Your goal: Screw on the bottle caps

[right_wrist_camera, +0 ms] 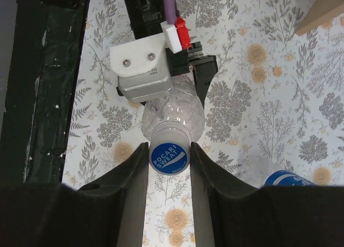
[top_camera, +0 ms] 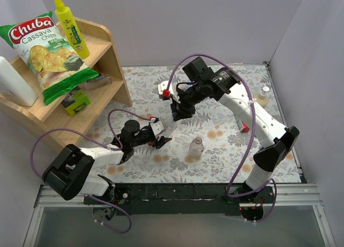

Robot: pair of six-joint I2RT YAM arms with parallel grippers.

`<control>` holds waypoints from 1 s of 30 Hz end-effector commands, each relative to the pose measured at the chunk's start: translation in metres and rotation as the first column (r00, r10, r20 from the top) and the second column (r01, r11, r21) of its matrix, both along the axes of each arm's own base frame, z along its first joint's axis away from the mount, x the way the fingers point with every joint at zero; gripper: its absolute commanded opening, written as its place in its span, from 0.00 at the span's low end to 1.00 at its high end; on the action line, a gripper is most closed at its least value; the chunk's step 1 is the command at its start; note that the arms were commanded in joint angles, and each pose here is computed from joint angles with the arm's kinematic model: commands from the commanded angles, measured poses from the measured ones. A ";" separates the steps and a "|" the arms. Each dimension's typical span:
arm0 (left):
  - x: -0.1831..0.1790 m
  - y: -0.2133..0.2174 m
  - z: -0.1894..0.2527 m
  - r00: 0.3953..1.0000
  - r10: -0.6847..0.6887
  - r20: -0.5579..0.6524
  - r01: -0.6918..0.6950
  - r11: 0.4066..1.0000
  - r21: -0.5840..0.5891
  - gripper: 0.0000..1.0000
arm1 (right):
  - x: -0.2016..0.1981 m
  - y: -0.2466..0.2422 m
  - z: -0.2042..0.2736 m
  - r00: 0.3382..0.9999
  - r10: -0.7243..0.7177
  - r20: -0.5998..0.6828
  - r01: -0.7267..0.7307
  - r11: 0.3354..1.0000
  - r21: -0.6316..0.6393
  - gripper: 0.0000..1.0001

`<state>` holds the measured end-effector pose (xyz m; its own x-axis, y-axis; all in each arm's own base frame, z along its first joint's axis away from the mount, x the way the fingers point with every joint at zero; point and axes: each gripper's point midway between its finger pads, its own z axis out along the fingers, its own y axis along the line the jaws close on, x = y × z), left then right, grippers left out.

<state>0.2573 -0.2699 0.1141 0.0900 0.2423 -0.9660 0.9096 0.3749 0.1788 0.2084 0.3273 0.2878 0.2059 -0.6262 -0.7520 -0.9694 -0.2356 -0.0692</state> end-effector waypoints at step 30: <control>0.033 0.003 0.086 0.959 0.265 0.106 -0.230 0.938 -0.259 0.00 | -0.001 -0.004 -0.040 0.873 -0.428 -0.234 0.377 0.896 -0.233 0.01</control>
